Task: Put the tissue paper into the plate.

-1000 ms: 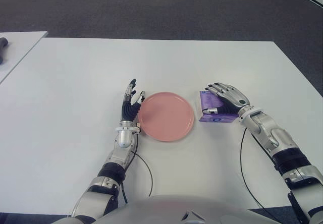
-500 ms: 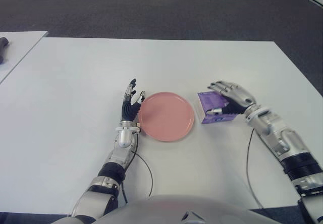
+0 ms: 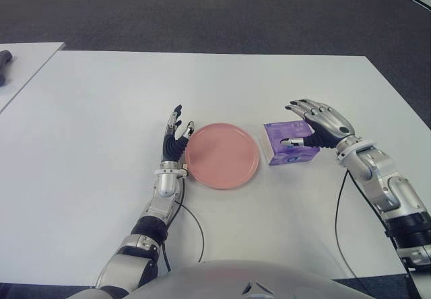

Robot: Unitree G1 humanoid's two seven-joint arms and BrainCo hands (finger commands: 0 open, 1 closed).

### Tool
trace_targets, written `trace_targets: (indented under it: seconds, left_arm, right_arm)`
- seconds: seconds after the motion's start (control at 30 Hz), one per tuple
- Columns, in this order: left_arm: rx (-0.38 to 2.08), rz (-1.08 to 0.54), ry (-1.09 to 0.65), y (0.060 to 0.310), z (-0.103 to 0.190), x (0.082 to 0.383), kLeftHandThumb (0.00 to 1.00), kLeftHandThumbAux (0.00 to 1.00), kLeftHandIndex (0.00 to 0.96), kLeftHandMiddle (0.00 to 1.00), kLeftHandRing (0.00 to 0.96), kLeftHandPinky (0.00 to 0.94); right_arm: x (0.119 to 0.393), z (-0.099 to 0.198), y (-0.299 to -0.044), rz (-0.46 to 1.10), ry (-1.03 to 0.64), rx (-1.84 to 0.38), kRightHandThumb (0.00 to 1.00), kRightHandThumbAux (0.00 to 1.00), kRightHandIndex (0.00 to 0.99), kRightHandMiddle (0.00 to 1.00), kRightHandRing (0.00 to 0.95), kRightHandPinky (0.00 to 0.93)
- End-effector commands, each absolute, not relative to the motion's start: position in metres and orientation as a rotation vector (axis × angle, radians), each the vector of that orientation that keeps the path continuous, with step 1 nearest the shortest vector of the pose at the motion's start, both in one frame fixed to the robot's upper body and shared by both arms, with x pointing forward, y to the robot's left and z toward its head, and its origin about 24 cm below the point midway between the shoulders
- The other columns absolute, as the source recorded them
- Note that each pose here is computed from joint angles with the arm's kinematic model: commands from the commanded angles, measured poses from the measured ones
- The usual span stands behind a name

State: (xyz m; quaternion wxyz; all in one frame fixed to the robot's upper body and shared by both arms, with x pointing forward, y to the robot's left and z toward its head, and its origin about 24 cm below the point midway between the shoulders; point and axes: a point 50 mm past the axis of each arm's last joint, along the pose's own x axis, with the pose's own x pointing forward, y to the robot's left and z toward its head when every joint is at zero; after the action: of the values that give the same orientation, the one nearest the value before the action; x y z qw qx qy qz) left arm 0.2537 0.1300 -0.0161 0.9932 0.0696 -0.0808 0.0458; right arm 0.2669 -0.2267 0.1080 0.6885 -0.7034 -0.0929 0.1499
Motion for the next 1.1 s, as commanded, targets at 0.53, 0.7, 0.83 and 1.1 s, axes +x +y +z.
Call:
trace_targets:
  seconds: [0.53,0.7,0.83,1.1]
  left_arm:
    - [0.179,0.117,0.026,0.136,-0.056,0.220,0.012,0.498,0.000,0.000,0.000,0.000]
    - [0.169,0.111,0.029,0.135,-0.056,0.220,0.015,0.501,0.000,0.000,0.000,0.000]
    - [0.162,0.103,0.021,0.135,-0.055,0.220,0.015,0.504,0.000,0.000,0.000,0.000]
    - [0.160,0.099,0.013,0.135,-0.054,0.221,0.016,0.502,0.000,0.000,0.000,0.000]
  right_arm:
    - [0.259,0.109,-0.226,0.340,-0.166,-1.564,0.258,0.205,0.000,0.000,0.000,0.000]
    - [0.257,0.108,-0.224,0.354,-0.166,-1.554,0.263,0.202,0.000,0.000,0.000,0.000]
    - [0.256,0.104,-0.222,0.375,-0.161,-1.550,0.276,0.208,0.000,0.000,0.000,0.000]
    - [0.254,0.097,-0.219,0.427,-0.157,-1.569,0.302,0.221,0.000,0.000,0.000,0.000]
